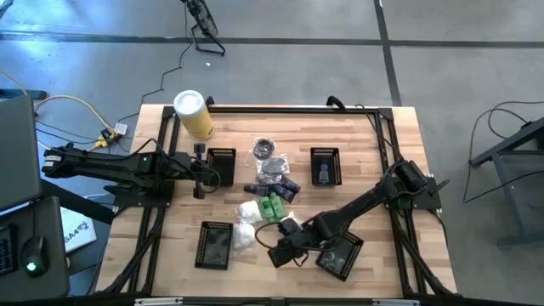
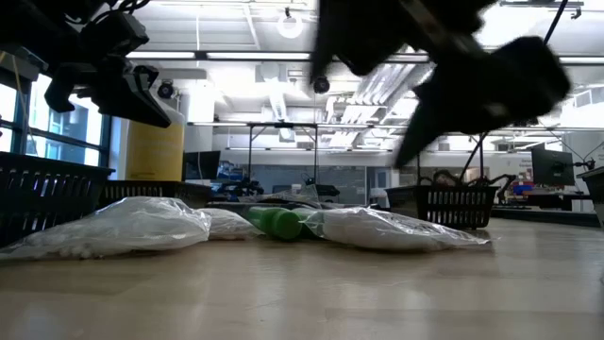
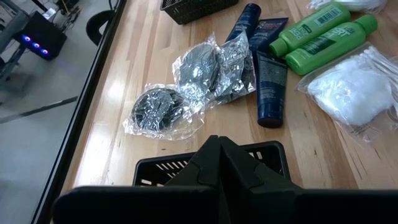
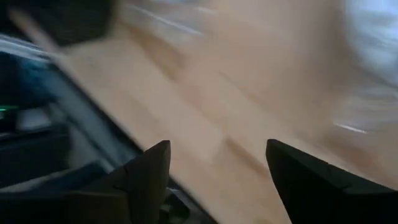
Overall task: Pick & Place Travel size toiletries
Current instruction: Put the white cotton pack into the bottom right black basket
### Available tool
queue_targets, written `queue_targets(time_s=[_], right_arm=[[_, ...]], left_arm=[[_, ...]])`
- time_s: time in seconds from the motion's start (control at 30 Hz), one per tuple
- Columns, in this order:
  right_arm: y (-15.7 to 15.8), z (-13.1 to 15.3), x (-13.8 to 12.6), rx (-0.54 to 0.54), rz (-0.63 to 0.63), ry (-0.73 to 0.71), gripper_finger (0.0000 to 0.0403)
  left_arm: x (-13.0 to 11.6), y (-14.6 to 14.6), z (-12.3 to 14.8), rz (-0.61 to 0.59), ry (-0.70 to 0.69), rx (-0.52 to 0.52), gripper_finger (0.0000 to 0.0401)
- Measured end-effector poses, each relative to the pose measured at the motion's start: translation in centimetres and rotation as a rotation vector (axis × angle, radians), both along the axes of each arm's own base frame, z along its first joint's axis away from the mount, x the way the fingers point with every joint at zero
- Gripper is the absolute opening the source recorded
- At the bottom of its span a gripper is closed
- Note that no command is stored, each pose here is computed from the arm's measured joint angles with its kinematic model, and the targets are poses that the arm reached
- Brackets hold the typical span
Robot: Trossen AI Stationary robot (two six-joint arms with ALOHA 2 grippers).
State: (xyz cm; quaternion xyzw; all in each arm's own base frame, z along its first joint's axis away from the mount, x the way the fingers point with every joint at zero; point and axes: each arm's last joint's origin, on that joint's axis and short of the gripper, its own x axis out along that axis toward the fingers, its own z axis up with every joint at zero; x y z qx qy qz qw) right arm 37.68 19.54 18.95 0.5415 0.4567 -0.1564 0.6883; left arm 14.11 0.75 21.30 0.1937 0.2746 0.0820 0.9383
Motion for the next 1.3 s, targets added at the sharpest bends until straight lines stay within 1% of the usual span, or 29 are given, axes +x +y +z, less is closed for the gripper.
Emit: queue_targets(time_s=[0.07,0.13,0.3,0.43,0.53,0.67,0.83,0.9,0.97,1.03,1.13,1.2,1.3], right_arm=[[0.4,0.8,0.8,0.040,-0.012,-0.111,0.0253],[0.6,1.8,1.3,0.044,-0.027,-0.171,0.0246],[0.5,4.0,2.2,0.012,-0.054,-0.176,0.0221],[0.2,6.5,3.3,-0.038,-0.038,-0.261,0.0205],[-0.6,7.2,3.8,-0.078,-0.042,-0.287,0.0197],[-1.5,6.2,3.5,-0.129,-0.033,-0.185,0.0192],[-1.6,4.0,2.4,-0.179,0.000,0.023,0.0191],[-1.1,3.2,2.5,-0.150,0.000,0.043,0.0191],[-0.4,2.7,2.4,-0.142,0.008,0.057,0.0191],[0.5,1.7,2.8,-0.109,-0.006,0.044,0.0191],[1.5,0.7,2.6,-0.075,-0.032,0.078,0.0191],[2.1,0.4,2.6,-0.033,-0.048,0.084,0.0191],[2.7,-0.1,2.0,-0.033,-0.055,0.129,0.0191]], left_arm=[[0.0,0.0,0.0,0.000,0.002,0.000,0.0000],[0.0,0.0,0.0,0.000,0.003,0.000,0.0000],[-0.1,0.0,-0.2,0.000,0.025,0.000,0.0000],[-0.2,0.0,-0.3,0.000,0.042,0.000,0.0000],[-0.3,0.0,-0.6,0.000,0.070,0.000,0.0000],[-0.4,0.0,-0.7,0.000,0.081,0.000,0.0000],[-0.4,0.0,-0.6,-0.005,0.078,0.007,0.0000],[-0.4,0.0,-0.6,-0.016,0.083,0.025,0.0000],[-0.4,0.0,-0.6,-0.019,0.085,0.029,0.0000],[-0.4,0.0,-0.6,-0.018,0.084,0.030,0.0000],[-0.4,0.0,-0.5,-0.019,0.078,0.030,0.0000],[-0.4,0.0,-0.6,-0.018,0.081,0.030,0.0000],[-0.3,0.0,-0.5,-0.018,0.074,0.030,0.0000]])
